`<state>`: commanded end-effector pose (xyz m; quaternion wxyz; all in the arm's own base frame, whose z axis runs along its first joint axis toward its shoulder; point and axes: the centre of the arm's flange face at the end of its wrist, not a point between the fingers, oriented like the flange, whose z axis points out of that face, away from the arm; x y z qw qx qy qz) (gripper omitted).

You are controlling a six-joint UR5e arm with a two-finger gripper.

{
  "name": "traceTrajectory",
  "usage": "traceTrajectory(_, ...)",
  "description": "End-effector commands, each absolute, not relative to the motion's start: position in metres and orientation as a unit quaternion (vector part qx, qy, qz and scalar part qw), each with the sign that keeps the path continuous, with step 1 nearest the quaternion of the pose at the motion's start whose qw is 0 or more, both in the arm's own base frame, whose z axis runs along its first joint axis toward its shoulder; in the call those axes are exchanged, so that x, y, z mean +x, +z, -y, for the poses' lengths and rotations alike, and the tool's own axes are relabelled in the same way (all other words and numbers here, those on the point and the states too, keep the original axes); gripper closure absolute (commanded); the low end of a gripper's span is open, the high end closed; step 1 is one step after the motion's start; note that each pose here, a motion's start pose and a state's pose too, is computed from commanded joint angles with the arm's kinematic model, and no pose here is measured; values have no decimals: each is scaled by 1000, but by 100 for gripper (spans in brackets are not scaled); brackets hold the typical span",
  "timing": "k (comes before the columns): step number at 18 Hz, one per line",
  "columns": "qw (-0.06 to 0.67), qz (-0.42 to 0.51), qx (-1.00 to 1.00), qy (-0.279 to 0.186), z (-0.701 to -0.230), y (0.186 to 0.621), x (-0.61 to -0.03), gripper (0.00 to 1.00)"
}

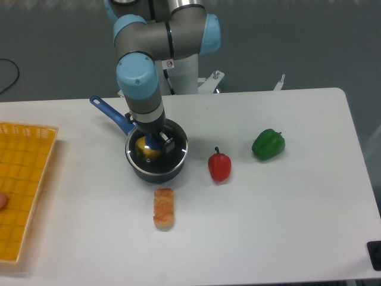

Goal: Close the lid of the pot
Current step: 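Lower the glass lid onto the saucepan rim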

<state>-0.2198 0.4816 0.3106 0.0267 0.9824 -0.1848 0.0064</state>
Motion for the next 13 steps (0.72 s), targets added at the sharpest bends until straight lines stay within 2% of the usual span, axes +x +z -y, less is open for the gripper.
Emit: traceTrajectory(13,36,187,982,3,-482,305,-218,46)
